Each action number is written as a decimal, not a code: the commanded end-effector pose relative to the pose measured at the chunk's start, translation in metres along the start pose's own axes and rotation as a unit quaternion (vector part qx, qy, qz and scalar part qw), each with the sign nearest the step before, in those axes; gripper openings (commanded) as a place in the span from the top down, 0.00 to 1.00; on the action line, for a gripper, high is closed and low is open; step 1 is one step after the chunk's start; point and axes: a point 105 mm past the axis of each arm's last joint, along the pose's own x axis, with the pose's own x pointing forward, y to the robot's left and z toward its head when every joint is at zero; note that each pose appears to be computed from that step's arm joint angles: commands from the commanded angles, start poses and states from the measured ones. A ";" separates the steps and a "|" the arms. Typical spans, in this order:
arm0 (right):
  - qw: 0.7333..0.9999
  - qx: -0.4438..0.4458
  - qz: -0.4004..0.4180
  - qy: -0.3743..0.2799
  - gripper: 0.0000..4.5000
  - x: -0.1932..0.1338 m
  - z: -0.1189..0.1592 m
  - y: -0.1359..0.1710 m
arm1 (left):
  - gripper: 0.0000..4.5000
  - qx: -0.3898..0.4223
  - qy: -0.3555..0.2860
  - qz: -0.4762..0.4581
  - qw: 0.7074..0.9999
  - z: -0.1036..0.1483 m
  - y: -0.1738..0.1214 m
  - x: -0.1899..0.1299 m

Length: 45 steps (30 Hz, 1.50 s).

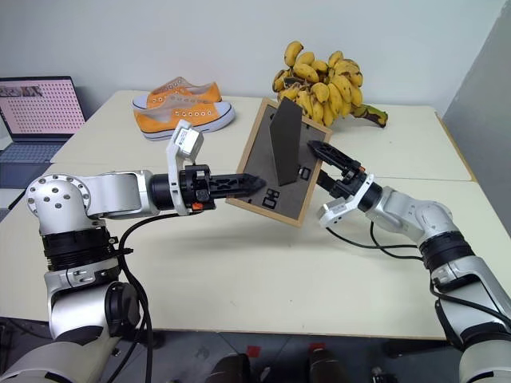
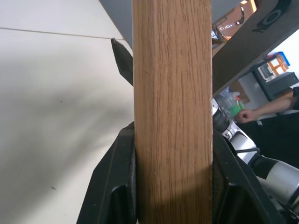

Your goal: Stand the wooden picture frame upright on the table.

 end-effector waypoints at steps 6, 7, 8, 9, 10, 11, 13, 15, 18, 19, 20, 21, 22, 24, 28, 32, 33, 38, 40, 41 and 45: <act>0.998 -0.046 0.001 -0.032 0.21 -0.003 -0.016 -0.020 | 0.71 0.014 0.010 -0.031 0.999 -0.003 -0.019 -0.004; 0.998 -0.048 0.002 -0.034 0.21 -0.004 -0.016 -0.020 | 0.71 0.012 0.007 -0.029 0.999 -0.003 -0.019 -0.005; 0.998 -0.049 0.001 -0.039 0.21 -0.005 -0.015 -0.021 | 0.71 0.010 0.006 -0.027 1.000 -0.003 -0.019 -0.006; 0.998 -0.050 0.001 -0.043 0.21 -0.005 -0.015 -0.021 | 0.71 0.009 0.005 -0.025 1.000 -0.003 -0.018 -0.006; 0.998 -0.051 0.000 -0.048 0.21 -0.006 -0.013 -0.021 | 0.71 0.008 0.004 -0.024 1.000 -0.003 -0.018 -0.006; 0.997 -0.052 -0.002 -0.050 0.21 -0.006 -0.013 -0.022 | 0.71 0.007 0.002 -0.023 1.000 -0.003 -0.019 -0.006; 0.997 -0.053 -0.007 -0.054 0.21 -0.006 -0.011 -0.024 | 0.71 0.006 -0.001 -0.021 1.000 -0.003 -0.020 -0.006; 0.997 -0.052 -0.013 -0.061 0.21 -0.006 -0.008 -0.025 | 0.71 0.005 -0.004 -0.018 1.000 -0.002 -0.020 -0.007; 0.996 -0.049 -0.017 -0.066 0.21 -0.007 -0.004 -0.025 | 0.71 0.001 -0.006 -0.015 1.000 -0.002 -0.019 -0.008; 0.996 -0.049 -0.017 -0.066 0.21 -0.007 -0.004 -0.025 | 0.71 0.000 -0.006 -0.014 1.000 -0.003 -0.020 -0.008; 0.996 -0.049 -0.016 -0.067 0.21 -0.007 -0.003 -0.025 | 0.71 -0.001 -0.006 -0.014 1.000 -0.003 -0.020 -0.008; 0.996 -0.049 -0.015 -0.068 0.21 -0.007 -0.003 -0.024 | 0.71 -0.001 -0.006 -0.014 1.000 -0.003 -0.020 -0.008; 0.996 -0.049 -0.014 -0.068 0.29 -0.007 -0.003 -0.024 | 0.71 -0.001 -0.006 -0.015 1.000 -0.003 -0.021 -0.008; 0.996 -0.049 -0.014 -0.068 0.37 -0.007 -0.003 -0.025 | 0.71 -0.002 -0.005 -0.014 1.000 -0.003 -0.021 -0.007; 0.997 -0.047 -0.016 -0.066 0.56 -0.006 -0.004 -0.025 | 0.71 -0.005 -0.006 -0.013 1.000 -0.003 -0.020 -0.007; 0.996 -0.047 -0.015 -0.068 0.69 -0.006 -0.003 -0.024 | 0.71 -0.004 -0.006 -0.015 1.000 -0.003 -0.022 -0.006; 0.996 -0.047 -0.015 -0.068 0.69 -0.006 -0.003 -0.024 | 0.71 -0.004 -0.005 -0.016 1.000 -0.003 -0.022 -0.006; 0.997 -0.049 -0.013 -0.063 0.70 -0.006 -0.004 -0.023 | 0.71 -0.005 -0.010 -0.013 1.000 -0.002 -0.021 -0.007; 0.997 -0.048 -0.010 -0.063 0.70 -0.006 -0.003 -0.022 | 0.56 -0.004 -0.019 -0.003 1.000 0.000 -0.017 -0.009; 0.997 -0.045 -0.008 -0.063 0.70 -0.006 -0.003 -0.021 | 0.53 -0.002 -0.023 -0.002 1.000 0.001 -0.017 -0.009; 0.997 -0.040 -0.004 -0.063 0.70 -0.006 -0.002 -0.019 | 0.33 0.046 -0.018 0.011 0.999 0.002 -0.019 -0.012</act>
